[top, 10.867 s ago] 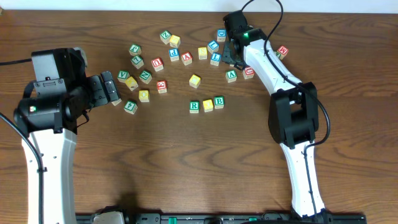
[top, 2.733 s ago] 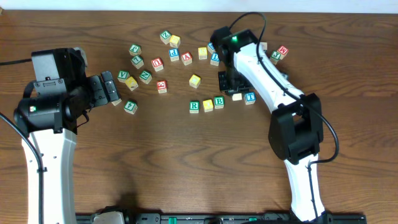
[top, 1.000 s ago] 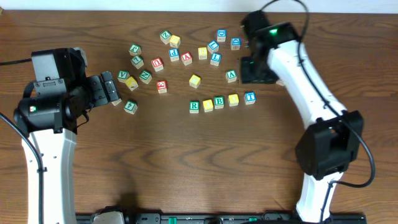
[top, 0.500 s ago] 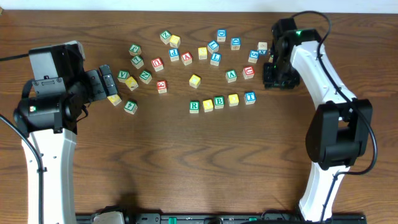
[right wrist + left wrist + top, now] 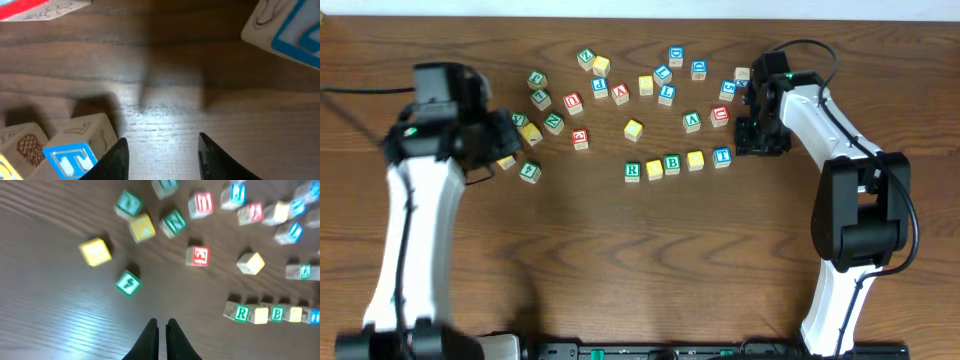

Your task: Spell out ROBOT

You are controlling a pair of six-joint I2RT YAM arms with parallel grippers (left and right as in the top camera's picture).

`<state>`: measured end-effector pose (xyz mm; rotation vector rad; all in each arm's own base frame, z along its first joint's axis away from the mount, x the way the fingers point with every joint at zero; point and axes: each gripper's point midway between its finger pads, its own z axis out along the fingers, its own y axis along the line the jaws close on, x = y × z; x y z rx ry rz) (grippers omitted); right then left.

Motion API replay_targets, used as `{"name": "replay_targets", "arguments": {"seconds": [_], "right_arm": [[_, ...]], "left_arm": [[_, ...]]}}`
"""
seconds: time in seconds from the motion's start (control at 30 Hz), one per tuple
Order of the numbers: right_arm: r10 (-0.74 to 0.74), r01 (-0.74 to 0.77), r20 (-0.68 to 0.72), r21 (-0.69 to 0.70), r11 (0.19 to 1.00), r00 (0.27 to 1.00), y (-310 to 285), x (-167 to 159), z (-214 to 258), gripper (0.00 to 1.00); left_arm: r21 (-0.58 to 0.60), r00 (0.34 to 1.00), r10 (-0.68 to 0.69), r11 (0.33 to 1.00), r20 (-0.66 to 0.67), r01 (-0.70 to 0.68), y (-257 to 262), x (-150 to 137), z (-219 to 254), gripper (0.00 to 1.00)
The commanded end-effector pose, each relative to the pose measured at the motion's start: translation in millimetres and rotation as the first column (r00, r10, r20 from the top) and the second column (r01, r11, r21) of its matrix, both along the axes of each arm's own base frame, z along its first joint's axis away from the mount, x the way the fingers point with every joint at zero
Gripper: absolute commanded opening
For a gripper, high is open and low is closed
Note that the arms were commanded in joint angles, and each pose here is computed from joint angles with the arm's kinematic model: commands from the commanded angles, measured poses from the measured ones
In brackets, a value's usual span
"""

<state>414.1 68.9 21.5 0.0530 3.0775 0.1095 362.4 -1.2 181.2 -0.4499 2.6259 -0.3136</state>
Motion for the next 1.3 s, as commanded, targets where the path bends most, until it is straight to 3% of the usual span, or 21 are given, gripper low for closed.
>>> {"name": "replay_targets", "arguments": {"seconds": [0.0, 0.5, 1.27], "right_arm": [[0.009, -0.009, -0.015, 0.008, 1.000, 1.000, 0, -6, -11, 0.37], [0.076, -0.076, 0.002, 0.069, 0.995, 0.997, 11, -7, -17, 0.35], [0.186, -0.190, 0.056, 0.074, 0.979, 0.981, 44, -2, -16, 0.36]], "left_arm": [[-0.062, 0.994, -0.016, 0.998, -0.112, 0.010, -34, 4, -36, 0.07], [-0.097, 0.958, -0.046, 0.995, -0.282, 0.019, -97, -3, -111, 0.08], [-0.138, 0.970, -0.033, 0.990, -0.242, 0.000, -131, 1, -169, 0.07]]}}
